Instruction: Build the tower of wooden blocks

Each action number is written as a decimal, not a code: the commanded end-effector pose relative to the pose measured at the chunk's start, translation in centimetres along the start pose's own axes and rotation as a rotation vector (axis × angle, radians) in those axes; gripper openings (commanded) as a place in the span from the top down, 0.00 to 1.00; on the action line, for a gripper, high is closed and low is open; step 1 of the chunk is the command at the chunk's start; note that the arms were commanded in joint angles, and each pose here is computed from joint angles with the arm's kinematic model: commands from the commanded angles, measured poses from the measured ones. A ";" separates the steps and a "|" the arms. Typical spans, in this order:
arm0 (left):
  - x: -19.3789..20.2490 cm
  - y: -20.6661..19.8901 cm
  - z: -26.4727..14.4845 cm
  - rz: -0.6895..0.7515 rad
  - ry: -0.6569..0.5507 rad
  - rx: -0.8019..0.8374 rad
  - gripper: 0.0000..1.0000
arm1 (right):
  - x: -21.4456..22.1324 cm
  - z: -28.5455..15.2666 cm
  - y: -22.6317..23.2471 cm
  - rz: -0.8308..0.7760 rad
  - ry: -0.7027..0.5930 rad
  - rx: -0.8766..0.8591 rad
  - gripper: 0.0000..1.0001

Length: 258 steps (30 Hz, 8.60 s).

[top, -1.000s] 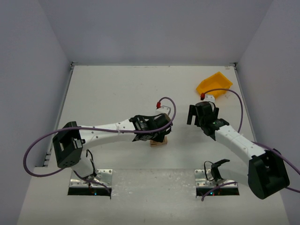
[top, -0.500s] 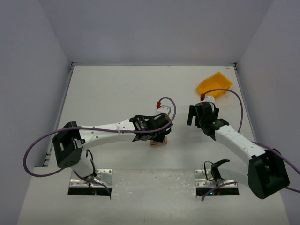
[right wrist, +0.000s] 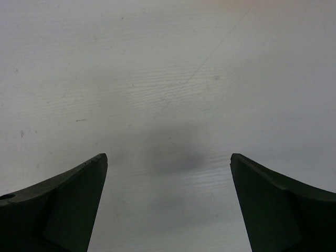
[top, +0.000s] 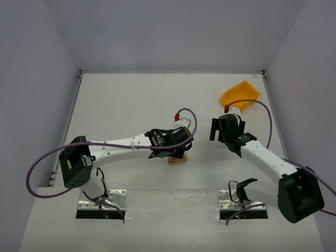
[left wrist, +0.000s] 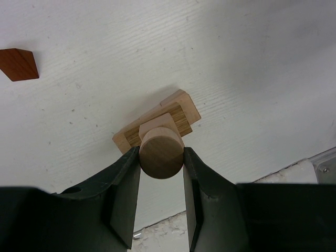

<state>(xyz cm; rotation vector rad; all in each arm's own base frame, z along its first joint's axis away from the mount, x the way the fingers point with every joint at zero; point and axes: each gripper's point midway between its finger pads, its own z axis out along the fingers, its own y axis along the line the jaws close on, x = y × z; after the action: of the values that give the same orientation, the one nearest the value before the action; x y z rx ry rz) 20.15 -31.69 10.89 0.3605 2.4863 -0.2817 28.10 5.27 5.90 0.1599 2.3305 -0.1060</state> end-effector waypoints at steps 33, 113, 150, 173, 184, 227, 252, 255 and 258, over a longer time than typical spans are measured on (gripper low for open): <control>-0.7 -0.9 -0.1 -0.010 -0.038 0.030 0.90 | -2.4 -0.6 0.6 0.026 -0.064 -0.024 0.01; -0.3 -0.8 -0.1 -0.013 -0.035 0.038 0.59 | -2.3 -0.4 0.4 0.019 -0.058 -0.011 0.01; -0.5 -2.3 -1.4 -0.005 -0.044 0.160 0.43 | -2.3 -0.5 0.4 0.022 -0.059 -0.009 0.01; -1.5 1.2 -1.0 -0.045 -0.087 -0.062 0.04 | -2.3 -0.5 0.4 0.022 -0.061 -0.013 0.01; -1.7 1.2 -1.0 -0.047 -0.096 -0.061 0.03 | -2.3 -0.5 0.4 0.019 -0.060 -0.011 0.01; -1.5 1.8 -1.3 -0.052 -0.101 -0.073 0.03 | -2.2 -0.3 0.5 0.015 -0.050 -0.014 0.01; -1.6 2.3 -1.6 -0.055 -0.109 -0.097 0.02 | -2.2 -0.3 0.5 0.013 -0.047 -0.013 0.01; -1.5 2.3 -1.6 -0.056 -0.105 -0.093 0.02 | -2.2 -0.3 0.6 0.016 -0.049 -0.015 0.01; -1.5 2.1 -1.7 -0.052 -0.104 -0.078 0.02 | -2.2 -0.3 0.5 0.016 -0.047 -0.014 0.01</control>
<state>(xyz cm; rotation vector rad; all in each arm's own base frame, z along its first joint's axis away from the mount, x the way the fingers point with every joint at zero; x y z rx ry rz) 21.04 -28.83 10.83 0.2631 2.4391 -0.1494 28.17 5.55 6.12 0.1492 2.3287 -0.0876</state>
